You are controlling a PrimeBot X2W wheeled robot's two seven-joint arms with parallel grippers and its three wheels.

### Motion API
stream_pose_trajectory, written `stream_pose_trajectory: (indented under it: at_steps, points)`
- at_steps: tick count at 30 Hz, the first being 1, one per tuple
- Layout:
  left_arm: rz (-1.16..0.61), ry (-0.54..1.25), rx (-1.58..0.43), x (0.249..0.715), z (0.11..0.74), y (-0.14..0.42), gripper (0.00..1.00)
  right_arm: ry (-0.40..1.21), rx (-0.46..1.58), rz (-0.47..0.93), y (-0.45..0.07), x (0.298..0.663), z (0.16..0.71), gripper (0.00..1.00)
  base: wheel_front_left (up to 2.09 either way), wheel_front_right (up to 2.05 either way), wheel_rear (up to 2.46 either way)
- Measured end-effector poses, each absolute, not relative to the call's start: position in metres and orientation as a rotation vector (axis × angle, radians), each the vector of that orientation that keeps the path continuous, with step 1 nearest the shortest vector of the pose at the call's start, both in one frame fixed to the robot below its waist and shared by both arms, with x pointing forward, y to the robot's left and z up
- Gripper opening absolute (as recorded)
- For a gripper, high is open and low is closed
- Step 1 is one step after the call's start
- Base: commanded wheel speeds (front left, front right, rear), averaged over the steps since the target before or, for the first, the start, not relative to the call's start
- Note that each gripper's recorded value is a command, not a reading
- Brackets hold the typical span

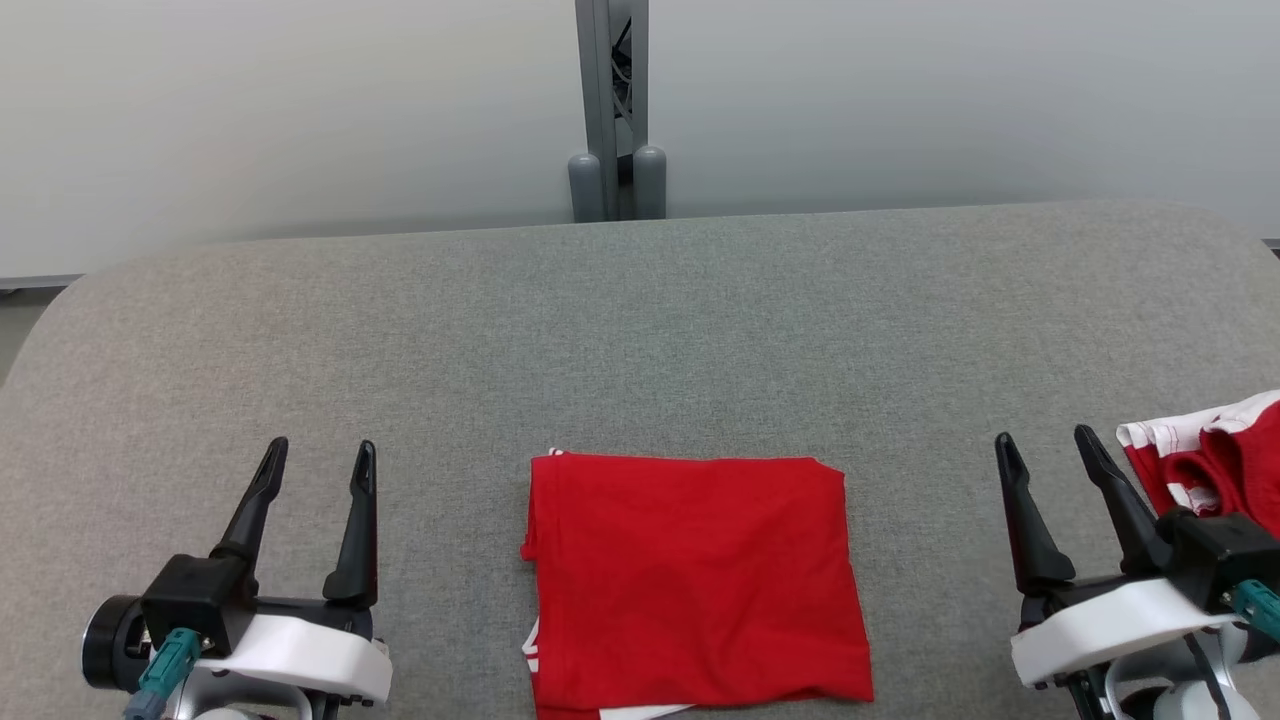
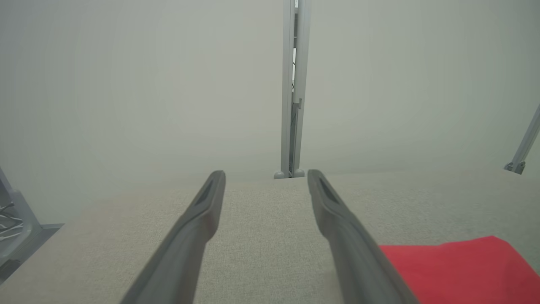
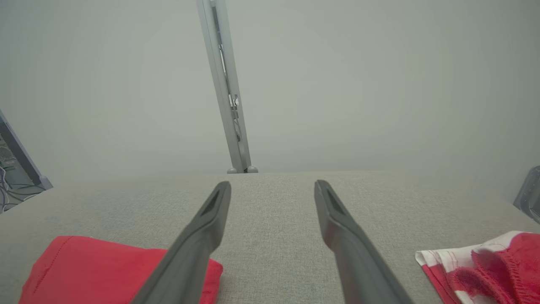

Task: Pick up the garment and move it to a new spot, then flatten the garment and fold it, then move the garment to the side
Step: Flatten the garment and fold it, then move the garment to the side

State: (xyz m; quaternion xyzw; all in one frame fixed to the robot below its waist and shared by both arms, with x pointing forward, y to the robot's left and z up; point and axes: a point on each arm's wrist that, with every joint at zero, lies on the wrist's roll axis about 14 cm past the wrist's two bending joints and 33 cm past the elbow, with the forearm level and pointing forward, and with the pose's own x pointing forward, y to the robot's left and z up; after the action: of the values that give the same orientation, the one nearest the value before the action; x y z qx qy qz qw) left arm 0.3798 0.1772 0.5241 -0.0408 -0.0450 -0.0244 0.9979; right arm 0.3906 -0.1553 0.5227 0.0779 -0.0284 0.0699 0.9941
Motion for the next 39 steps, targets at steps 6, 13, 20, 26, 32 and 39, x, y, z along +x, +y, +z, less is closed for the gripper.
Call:
stream_pose_trajectory:
  at_steps: [6, 13, 20, 26, 32, 39]
  points:
    - [-0.044, -0.073, -0.081, 0.374, 0.521, 0.178, 1.0, -0.024, 0.156, 0.085, -0.174, 0.374, 0.516, 1.0, 0.0, 0.0, 0.0]
    - [-0.047, -0.065, -0.078, 0.374, 0.521, 0.178, 1.0, -0.016, 0.173, 0.071, -0.177, 0.369, 0.515, 1.0, 0.0, 0.0, 0.0]
    - [-0.038, -0.065, -0.079, 0.373, 0.522, 0.18, 1.0, -0.011, 0.189, 0.079, -0.175, 0.371, 0.514, 1.0, 0.0, 0.0, 0.0]
    - [-0.028, -0.06, -0.089, 0.371, 0.521, 0.182, 1.0, 0.095, 0.213, 0.172, -0.14, 0.374, 0.489, 1.0, 0.0, 0.0, 0.0]
    - [0.0, -0.05, -0.1, 0.369, 0.516, 0.19, 1.0, 0.252, 0.254, 0.3, -0.091, 0.371, 0.447, 1.0, 0.0, 0.0, 0.0]
    - [0.036, -0.042, -0.101, 0.367, 0.511, 0.2, 1.0, 0.417, 0.247, 0.361, -0.067, 0.365, 0.4, 1.0, 0.0, 0.0, 0.0]
